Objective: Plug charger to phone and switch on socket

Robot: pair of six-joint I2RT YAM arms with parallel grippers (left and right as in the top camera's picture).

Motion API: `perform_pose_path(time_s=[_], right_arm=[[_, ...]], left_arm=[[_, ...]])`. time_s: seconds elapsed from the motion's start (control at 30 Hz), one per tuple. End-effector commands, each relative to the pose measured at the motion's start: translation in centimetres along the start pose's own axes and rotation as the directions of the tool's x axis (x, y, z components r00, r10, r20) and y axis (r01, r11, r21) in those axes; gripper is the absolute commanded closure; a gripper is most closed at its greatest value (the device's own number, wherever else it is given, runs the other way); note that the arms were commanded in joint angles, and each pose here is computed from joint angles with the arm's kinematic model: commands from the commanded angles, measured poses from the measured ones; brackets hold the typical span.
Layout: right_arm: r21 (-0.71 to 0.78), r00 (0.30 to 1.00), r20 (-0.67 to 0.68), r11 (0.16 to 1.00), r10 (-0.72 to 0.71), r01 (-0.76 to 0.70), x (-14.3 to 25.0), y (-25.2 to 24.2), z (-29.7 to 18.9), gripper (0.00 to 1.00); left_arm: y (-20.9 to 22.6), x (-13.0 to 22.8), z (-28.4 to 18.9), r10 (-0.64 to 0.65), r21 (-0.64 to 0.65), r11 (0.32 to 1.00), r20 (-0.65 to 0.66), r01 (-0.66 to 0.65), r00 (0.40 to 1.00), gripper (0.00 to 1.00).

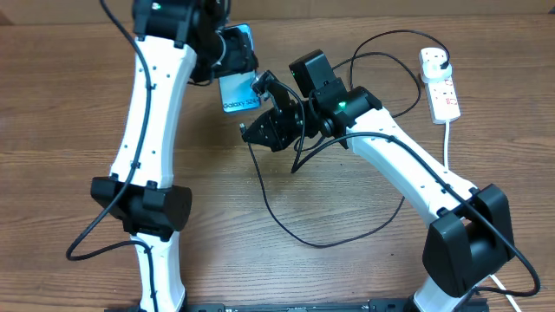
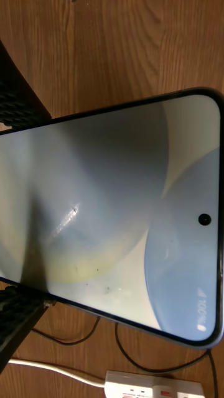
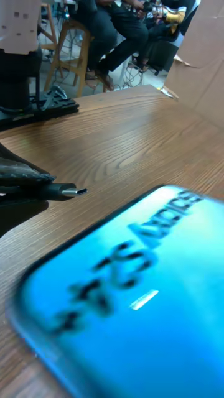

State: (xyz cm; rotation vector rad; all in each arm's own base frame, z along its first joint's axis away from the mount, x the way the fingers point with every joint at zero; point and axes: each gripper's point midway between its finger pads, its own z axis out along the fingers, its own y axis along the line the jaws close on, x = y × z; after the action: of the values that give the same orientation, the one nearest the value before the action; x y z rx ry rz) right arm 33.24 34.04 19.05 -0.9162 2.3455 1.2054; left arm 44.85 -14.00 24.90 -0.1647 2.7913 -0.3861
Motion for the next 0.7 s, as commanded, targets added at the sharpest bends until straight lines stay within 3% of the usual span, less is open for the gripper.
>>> perform_pose_path(time_s=[0.0,0.33,0.67], right_arm=[[0.003,0.998,0.042,0.999,-0.044,0.044,-1.5,1.0,-0.9,0.96],[-0.043,0.993,0.119,0.999,0.026,-0.021,-3.4,0.1,-2.8,0.96],[-0.060,0.987,0.143,0.996,0.078,-0.071,-4.1,0.2,-2.9,0.96]], left_arm=[[0.3,-1.0,-2.1,-0.034,-0.010,0.999,0.074,0.035,0.997,0.96],[0.4,-1.3,-2.1,-0.047,-0.003,0.999,0.084,0.047,0.995,0.96],[-1.1,-1.7,-2.3,-0.083,0.085,0.994,0.084,0.076,0.993,0.96]])
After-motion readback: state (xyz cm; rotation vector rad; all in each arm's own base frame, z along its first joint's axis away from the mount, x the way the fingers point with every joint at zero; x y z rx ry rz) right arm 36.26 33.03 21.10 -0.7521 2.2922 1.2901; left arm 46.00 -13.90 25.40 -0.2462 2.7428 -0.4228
